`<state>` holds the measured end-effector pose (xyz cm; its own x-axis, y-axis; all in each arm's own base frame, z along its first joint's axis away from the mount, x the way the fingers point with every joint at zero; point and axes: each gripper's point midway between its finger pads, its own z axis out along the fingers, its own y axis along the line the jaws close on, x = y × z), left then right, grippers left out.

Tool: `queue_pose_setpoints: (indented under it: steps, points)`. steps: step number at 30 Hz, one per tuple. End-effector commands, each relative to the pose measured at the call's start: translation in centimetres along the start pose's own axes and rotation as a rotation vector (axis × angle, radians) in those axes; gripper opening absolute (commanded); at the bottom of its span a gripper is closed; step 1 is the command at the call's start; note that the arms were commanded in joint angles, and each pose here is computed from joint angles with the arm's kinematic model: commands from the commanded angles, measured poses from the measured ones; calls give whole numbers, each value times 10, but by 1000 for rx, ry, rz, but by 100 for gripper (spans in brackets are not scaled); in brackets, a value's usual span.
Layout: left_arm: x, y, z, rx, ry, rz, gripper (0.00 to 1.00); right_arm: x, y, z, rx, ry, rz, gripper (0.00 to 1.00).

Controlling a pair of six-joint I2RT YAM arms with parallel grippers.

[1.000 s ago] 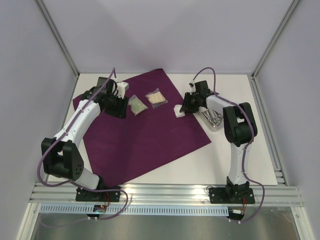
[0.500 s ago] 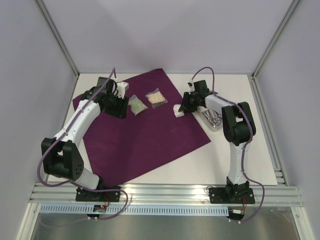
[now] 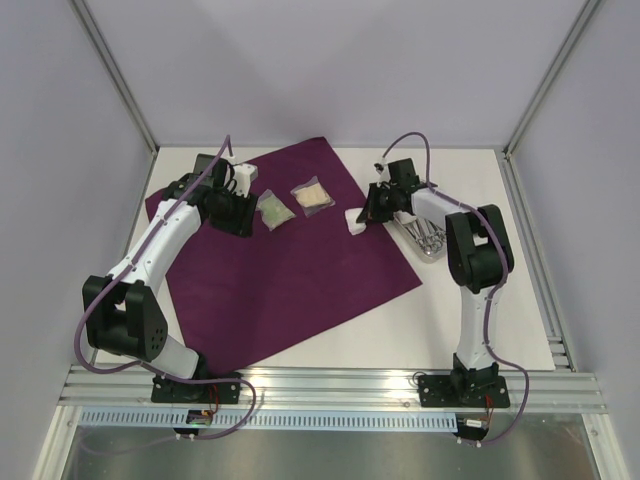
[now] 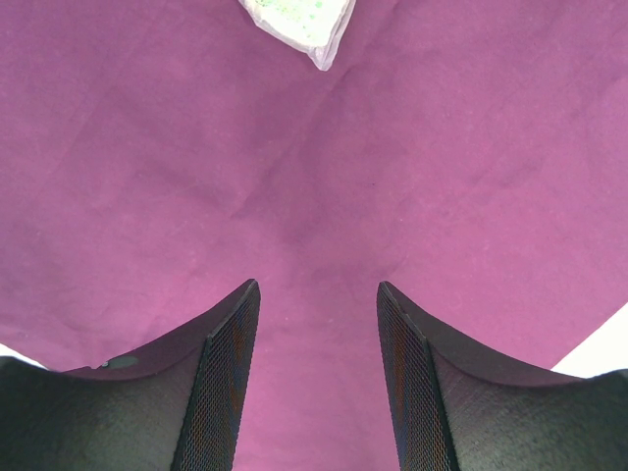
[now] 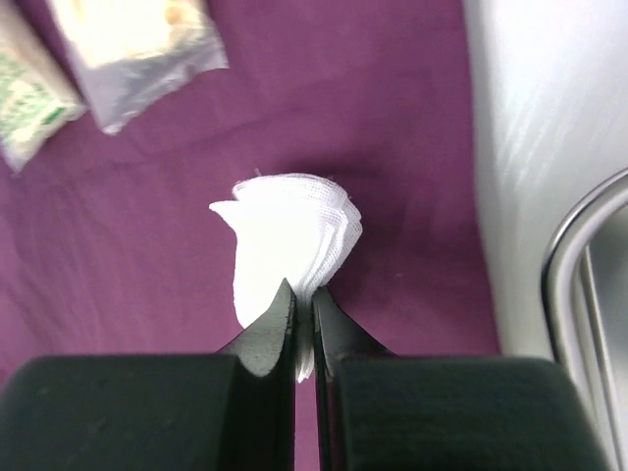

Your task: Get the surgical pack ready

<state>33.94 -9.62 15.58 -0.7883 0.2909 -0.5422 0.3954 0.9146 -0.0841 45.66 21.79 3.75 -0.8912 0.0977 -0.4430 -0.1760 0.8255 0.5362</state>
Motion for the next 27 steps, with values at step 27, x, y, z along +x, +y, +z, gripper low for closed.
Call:
queue_pose_setpoints:
  steps: [27]
  points:
    - [-12,8,4,-19,13,35,60,-100,-116,-141,61,-121,-186,1]
